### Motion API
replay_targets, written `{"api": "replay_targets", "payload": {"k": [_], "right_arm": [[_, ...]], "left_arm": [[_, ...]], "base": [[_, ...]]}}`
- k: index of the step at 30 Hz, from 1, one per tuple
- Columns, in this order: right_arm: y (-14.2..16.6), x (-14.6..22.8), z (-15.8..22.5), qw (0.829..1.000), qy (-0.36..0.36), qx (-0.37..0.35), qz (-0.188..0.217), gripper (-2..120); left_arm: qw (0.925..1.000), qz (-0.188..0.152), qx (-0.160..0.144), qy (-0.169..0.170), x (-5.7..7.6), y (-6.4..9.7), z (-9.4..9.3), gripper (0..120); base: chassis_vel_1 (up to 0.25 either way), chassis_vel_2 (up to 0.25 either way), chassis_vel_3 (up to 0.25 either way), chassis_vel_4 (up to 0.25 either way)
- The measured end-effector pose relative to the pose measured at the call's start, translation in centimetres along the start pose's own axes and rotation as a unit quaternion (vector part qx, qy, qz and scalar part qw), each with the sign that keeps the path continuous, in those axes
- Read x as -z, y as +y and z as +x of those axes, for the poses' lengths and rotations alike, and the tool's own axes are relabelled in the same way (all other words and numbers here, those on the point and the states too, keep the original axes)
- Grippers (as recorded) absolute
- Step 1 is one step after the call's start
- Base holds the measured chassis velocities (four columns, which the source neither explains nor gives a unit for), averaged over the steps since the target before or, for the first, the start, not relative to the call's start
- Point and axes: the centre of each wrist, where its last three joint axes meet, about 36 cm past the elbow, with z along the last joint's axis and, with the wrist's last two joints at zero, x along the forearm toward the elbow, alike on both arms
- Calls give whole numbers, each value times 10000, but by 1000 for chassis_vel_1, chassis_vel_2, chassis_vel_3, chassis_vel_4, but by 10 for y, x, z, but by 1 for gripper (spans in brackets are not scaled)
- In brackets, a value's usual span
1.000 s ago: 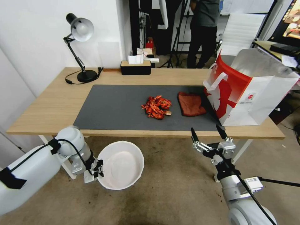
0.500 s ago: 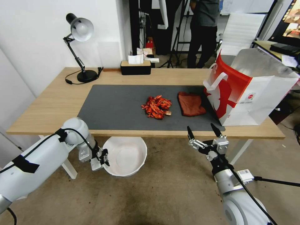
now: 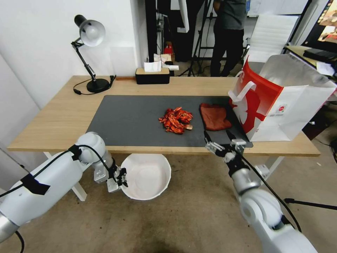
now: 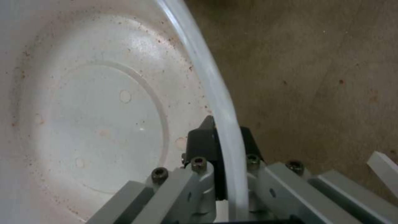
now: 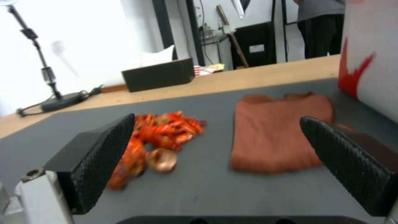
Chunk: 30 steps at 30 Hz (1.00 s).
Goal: Sweep shrimp from table into container with towel, then put container into takeout bag.
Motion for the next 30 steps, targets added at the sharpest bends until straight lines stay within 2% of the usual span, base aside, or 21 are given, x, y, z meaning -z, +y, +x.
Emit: {"api": "replay_targets", "payload": {"k": [2,3,4,6,8,9,12,13,16,23,30], "right_arm": [[-1,4,-15,9999,10,-72,70,100],[-1,13,-37,9994,64,-254,220,100],[-1,13,-37,9994,64,-254,220,100],[3,31,-70,9973,198,-494,507,100],[4,36,-78,9961,249,-597,604,100],[11,45,-95,9925,481,-828,763,100],[17,51,-109,9866,790,-1099,906,100],[22,55,-119,9807,1110,-1275,980,100],[25,54,-136,9722,1526,-1445,1038,100],[17,45,-149,9603,1842,-1766,1124,100],[13,39,-150,9584,1944,-1813,1039,100]], "left_arm": [[10000,-13,-24,10,0,1,-1,0],[10000,-15,-29,11,0,1,-2,0],[10000,-15,-29,11,0,1,-2,0],[10000,-5,-30,15,0,2,-2,0],[10000,0,-30,15,0,1,-3,0],[10000,9,-35,17,-1,1,-3,0],[10000,25,-41,15,-1,1,-4,0],[10000,29,-47,21,-2,2,-5,0],[10000,40,-53,37,-4,3,-6,0],[10000,58,-67,41,-5,3,-7,0],[9999,74,-72,45,-5,3,-6,0]], "base": [[0,0,0,0],[0,0,0,0],[0,0,0,0],[0,0,0,0],[0,0,0,0],[0,0,0,0],[0,0,0,0],[0,0,0,0],[0,0,0,0],[0,0,0,0],[0,0,0,0]]}}
